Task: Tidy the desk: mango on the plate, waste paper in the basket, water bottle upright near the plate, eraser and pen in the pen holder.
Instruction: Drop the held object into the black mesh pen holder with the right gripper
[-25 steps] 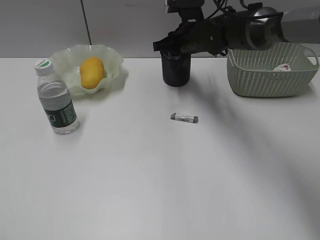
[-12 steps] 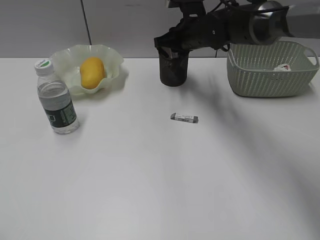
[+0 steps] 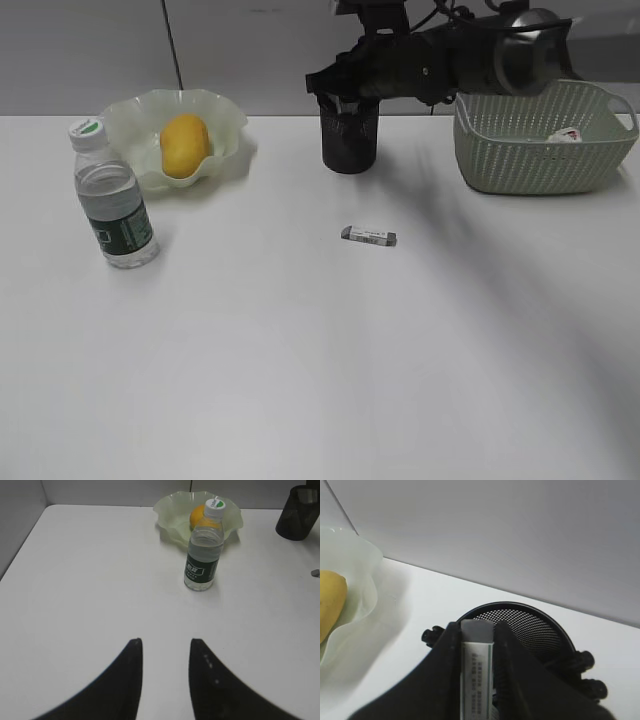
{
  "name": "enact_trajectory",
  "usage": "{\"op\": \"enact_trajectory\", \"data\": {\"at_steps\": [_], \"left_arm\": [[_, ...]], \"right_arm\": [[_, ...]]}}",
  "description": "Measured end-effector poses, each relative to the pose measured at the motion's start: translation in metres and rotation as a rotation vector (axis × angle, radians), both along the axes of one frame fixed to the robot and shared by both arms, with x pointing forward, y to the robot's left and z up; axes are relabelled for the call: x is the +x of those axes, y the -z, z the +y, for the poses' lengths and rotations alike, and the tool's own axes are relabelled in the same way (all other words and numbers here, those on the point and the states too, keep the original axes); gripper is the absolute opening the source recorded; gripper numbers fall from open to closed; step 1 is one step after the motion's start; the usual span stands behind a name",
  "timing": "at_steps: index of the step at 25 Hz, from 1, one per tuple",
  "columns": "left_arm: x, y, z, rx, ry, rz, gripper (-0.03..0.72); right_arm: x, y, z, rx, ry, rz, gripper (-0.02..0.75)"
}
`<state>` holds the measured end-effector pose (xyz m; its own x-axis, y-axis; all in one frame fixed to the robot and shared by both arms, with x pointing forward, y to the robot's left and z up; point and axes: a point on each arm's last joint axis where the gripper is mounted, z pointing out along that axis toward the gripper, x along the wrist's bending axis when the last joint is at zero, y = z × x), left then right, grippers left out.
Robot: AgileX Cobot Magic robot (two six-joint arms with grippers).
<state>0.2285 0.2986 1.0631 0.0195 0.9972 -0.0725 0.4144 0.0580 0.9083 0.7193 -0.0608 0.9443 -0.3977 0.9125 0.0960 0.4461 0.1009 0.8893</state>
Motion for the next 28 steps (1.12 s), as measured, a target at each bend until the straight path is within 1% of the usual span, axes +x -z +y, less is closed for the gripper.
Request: {"op": "enact_trajectory", "data": {"at_steps": [5, 6, 7, 11, 14, 16, 18, 22, 24, 26, 28], "left_arm": [[0.0, 0.0, 0.0, 0.0, 0.0, 0.0, 0.237], [0.0, 0.0, 0.0, 0.0, 0.0, 0.0, 0.237], [0.0, 0.0, 0.0, 0.0, 0.0, 0.0, 0.237], [0.0, 0.0, 0.0, 0.0, 0.0, 0.0, 0.237], [0.0, 0.0, 0.0, 0.0, 0.0, 0.0, 0.237], [0.0, 0.0, 0.0, 0.0, 0.0, 0.0, 0.237], [0.0, 0.0, 0.0, 0.0, 0.0, 0.0, 0.237], [0.0, 0.0, 0.0, 0.0, 0.0, 0.0, 0.238], [0.0, 0.0, 0.0, 0.0, 0.0, 0.0, 0.238], [0.0, 0.0, 0.0, -0.002, 0.002, 0.0, 0.238], [0.0, 0.0, -0.002, -0.016, 0.011, 0.0, 0.238]], "right_arm": [[0.001, 0.006, 0.0, -0.008, -0.004, 0.003, 0.172], [0.001, 0.006, 0.0, -0.012, -0.006, 0.001, 0.2], [0.001, 0.006, 0.0, -0.017, -0.009, -0.002, 0.244], [0.001, 0.006, 0.0, -0.033, -0.018, -0.01, 0.447], [0.002, 0.007, -0.003, -0.035, -0.01, -0.003, 0.507], [0.002, 0.003, -0.006, -0.046, -0.004, 0.006, 0.519], [-0.001, -0.006, -0.011, -0.07, 0.006, 0.042, 0.523], [-0.016, -0.046, -0.021, -0.139, 0.012, 0.102, 0.523], [-0.03, -0.065, -0.03, -0.184, 0.009, 0.133, 0.52], [-0.05, -0.077, -0.04, -0.22, 0.002, 0.164, 0.517], [-0.076, -0.08, -0.053, -0.251, -0.001, 0.225, 0.515]]}}
